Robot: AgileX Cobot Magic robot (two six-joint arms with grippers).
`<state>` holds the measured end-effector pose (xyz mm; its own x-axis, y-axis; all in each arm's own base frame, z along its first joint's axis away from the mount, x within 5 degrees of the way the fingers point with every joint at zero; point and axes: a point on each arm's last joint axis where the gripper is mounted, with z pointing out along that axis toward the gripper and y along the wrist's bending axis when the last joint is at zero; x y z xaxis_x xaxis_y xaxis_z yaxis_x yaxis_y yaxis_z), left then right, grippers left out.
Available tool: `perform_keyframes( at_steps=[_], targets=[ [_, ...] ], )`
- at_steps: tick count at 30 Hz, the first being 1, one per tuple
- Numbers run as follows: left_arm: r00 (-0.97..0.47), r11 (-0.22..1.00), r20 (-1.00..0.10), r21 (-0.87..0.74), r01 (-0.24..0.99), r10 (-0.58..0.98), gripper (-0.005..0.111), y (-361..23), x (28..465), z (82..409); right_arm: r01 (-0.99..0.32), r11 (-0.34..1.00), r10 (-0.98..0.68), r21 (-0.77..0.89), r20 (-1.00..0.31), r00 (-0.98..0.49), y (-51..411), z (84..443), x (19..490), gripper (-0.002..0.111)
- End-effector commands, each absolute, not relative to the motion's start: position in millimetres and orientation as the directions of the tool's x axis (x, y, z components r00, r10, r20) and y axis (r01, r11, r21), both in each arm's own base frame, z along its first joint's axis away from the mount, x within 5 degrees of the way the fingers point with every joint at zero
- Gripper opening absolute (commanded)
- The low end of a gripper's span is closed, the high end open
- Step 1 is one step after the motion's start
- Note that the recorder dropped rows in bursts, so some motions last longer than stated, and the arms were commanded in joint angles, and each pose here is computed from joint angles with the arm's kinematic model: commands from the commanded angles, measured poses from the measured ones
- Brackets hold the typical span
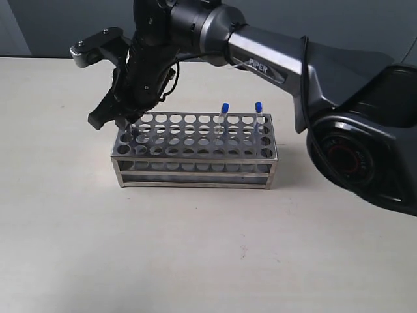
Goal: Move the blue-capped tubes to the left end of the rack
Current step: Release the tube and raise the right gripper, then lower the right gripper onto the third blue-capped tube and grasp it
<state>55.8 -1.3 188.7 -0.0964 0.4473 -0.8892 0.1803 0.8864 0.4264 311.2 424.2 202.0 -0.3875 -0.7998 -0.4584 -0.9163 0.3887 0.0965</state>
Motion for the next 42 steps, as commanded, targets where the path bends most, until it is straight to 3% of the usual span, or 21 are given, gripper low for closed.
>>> perform_keyframes(
  at_steps=[1,5,11,20,31,42],
  targets=[
    [-0.087,0.889,-0.894,0.42,0.184,0.44,0.001,-1.9,55.9,190.9,-0.898,0.416,-0.782,0.144,-0.448,-0.434,427.7,198.1,306.8,0.062],
    [-0.087,0.889,-0.894,0.42,0.184,0.44,0.001,-1.9,55.9,190.9,-0.894,0.421,-0.793,0.151,-0.417,-0.444,418.9,221.0,300.0,0.048],
    [-0.087,0.889,-0.894,0.42,0.184,0.44,0.001,-1.9,55.9,190.9,-0.904,0.415,-0.79,0.108,-0.449,-0.416,407.1,260.5,294.1,0.054],
    [-0.087,0.889,-0.894,0.42,0.184,0.44,0.001,-1.9,55.9,190.9,-0.787,0.547,-0.816,-0.284,-0.391,-0.426,367.5,288.9,322.6,0.054],
    [-0.09,0.89,-0.894,0.418,0.184,0.439,0.001,-1.8,55.9,190.6,-0.682,0.722,-0.672,-0.121,-0.36,-0.647,306.6,265.4,381.1,0.054],
    [-0.09,0.889,-0.893,0.42,0.183,0.44,0.001,-1.8,55.9,190.7,-0.668,0.744,-0.644,0.004,-0.266,-0.718,296.2,234.2,379.3,0.054]
  ],
)
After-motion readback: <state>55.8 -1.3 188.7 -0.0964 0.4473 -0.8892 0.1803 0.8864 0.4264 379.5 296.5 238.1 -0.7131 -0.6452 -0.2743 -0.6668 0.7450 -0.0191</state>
